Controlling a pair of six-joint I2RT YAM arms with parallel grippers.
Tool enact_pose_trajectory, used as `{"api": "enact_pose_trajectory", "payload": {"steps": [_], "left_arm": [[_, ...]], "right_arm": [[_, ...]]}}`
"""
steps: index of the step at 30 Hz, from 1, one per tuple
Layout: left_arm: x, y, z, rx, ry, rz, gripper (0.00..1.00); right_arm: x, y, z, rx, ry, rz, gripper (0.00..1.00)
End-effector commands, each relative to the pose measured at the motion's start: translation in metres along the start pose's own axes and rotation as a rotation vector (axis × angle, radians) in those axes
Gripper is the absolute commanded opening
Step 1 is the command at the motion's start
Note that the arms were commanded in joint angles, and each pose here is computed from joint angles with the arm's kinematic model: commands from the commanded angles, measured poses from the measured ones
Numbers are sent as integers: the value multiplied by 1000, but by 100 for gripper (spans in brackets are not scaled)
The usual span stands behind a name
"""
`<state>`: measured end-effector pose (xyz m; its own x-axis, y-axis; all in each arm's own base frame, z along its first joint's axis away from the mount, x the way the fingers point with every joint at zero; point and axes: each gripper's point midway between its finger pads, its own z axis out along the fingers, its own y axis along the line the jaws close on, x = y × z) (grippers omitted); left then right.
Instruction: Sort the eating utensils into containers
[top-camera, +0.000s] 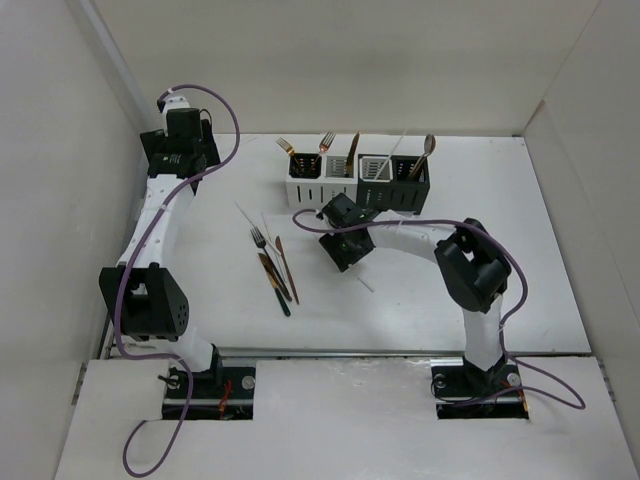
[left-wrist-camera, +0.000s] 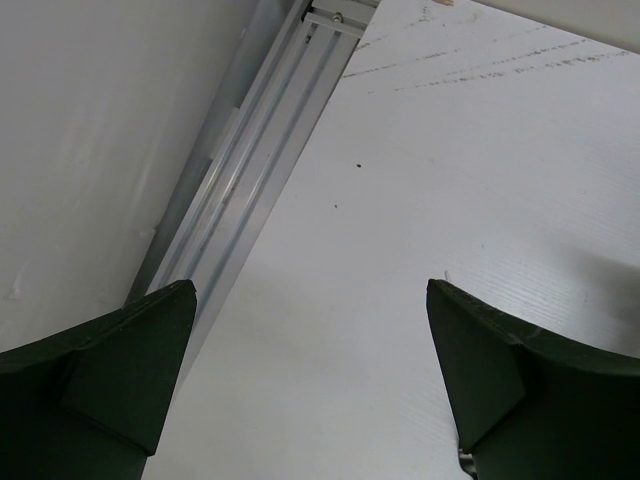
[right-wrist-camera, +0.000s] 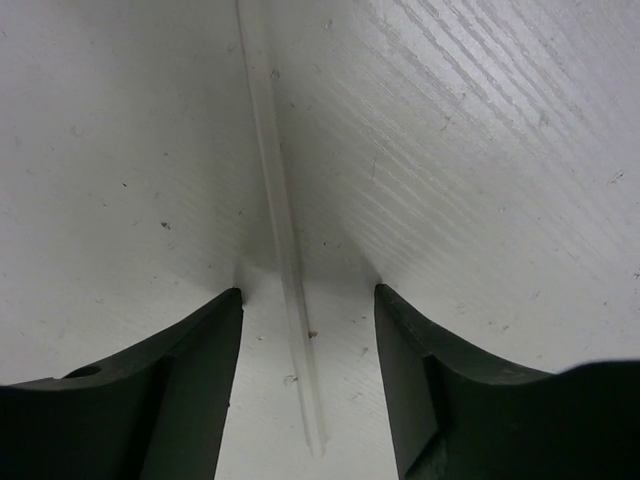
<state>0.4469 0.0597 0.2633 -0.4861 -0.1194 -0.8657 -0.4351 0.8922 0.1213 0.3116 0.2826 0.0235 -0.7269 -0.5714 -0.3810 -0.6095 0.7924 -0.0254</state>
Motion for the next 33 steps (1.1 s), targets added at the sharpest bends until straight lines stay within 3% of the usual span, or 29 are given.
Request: {"api": "enact_pose_trajectory", "payload": {"steps": [1,4,7,8,12,21,33], "left_arm": [[-25,8,-19,12,-71,-35,100],[-25,8,-19,12,-71,-35,100],[-27,9,-22,13,-79,-39,100],[-27,9,-22,13,-79,-39,100],[-27,11,-22,4,-80,-39,100],[-27,11,-22,4,-80,-39,100],[-30,10,-25,14,-87,-43,100]], "right_arm": [[4,-4,11,57,28,11,59],[16,-1,14,90,75,-6,52],[43,7,28,95,157,-10,23],[53,7,33,101,183,6,0],[76,11,42,83,216,-4,0],[-5,14,-17,58,-80,10,0],[-40,20,-62,8,-233,26,0]]}}
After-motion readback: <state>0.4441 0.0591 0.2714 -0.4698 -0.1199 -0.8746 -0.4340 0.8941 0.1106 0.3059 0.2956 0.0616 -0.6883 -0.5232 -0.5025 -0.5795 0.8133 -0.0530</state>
